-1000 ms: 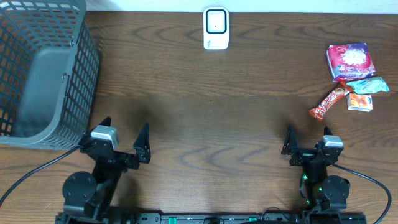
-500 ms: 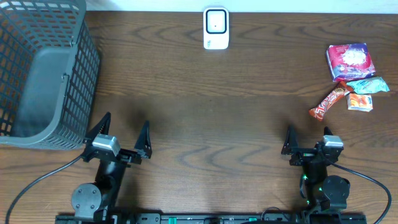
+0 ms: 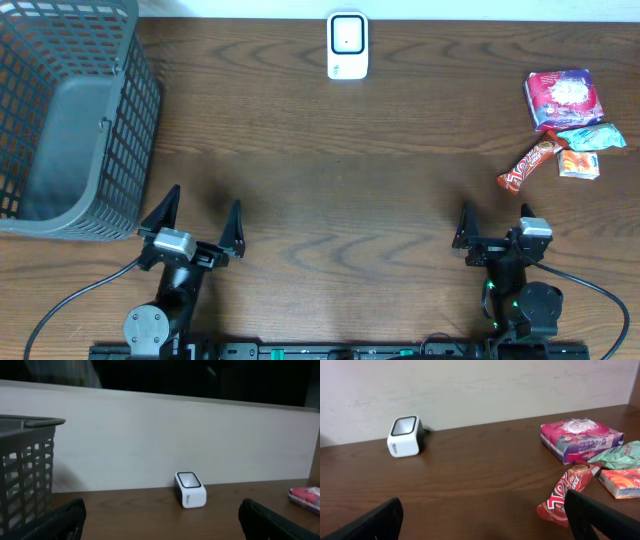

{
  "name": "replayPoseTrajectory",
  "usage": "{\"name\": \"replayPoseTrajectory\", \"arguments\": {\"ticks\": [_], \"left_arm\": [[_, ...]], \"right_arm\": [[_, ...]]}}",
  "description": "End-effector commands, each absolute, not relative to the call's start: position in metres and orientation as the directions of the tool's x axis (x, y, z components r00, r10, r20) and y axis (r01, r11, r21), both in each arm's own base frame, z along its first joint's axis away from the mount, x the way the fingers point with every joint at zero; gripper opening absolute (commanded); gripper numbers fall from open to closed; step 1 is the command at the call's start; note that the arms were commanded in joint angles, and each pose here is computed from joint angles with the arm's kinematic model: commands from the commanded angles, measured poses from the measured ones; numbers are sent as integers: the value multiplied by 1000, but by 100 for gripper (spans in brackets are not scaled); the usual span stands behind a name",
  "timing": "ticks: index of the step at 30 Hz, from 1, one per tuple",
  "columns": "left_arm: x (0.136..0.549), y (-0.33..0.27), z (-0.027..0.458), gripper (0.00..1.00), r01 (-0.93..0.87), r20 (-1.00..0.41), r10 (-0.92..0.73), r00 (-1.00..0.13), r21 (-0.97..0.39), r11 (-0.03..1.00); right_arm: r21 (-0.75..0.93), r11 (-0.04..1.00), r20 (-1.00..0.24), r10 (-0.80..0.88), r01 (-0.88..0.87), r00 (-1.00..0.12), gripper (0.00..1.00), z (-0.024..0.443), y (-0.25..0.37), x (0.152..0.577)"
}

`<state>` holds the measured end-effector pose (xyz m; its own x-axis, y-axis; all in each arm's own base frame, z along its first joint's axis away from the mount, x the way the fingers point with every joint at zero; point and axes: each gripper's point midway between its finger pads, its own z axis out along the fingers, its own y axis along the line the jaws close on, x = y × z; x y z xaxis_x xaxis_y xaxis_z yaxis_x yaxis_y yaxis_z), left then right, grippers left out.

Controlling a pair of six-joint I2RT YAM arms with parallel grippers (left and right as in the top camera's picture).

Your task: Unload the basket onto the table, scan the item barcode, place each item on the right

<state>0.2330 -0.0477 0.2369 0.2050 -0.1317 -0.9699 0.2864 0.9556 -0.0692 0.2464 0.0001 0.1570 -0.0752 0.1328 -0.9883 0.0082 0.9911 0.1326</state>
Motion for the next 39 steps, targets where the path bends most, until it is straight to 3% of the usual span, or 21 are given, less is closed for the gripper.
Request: {"name": "replayPoseTrajectory", "arguments": {"ticks": [1,8,24,39], "left_arm": [[233,-49,233,98,288,-971,-106,214,-41,957],[235,-48,225,98,274,-979,-62,195,-6,962],[242,-29,143,98,164,-988,-60,-140,-83,983],[241,-35,140,98,169,-987,-52,-150,-77,983]], "right_arm": [[144,990,-987,144,3,-76,99,156,2,246],[144,990,-987,143,3,-76,99,156,1,246],[144,990,-987,144,3,-77,99,156,1,246],[144,990,-987,144,4,-77,99,156,1,246]]}}
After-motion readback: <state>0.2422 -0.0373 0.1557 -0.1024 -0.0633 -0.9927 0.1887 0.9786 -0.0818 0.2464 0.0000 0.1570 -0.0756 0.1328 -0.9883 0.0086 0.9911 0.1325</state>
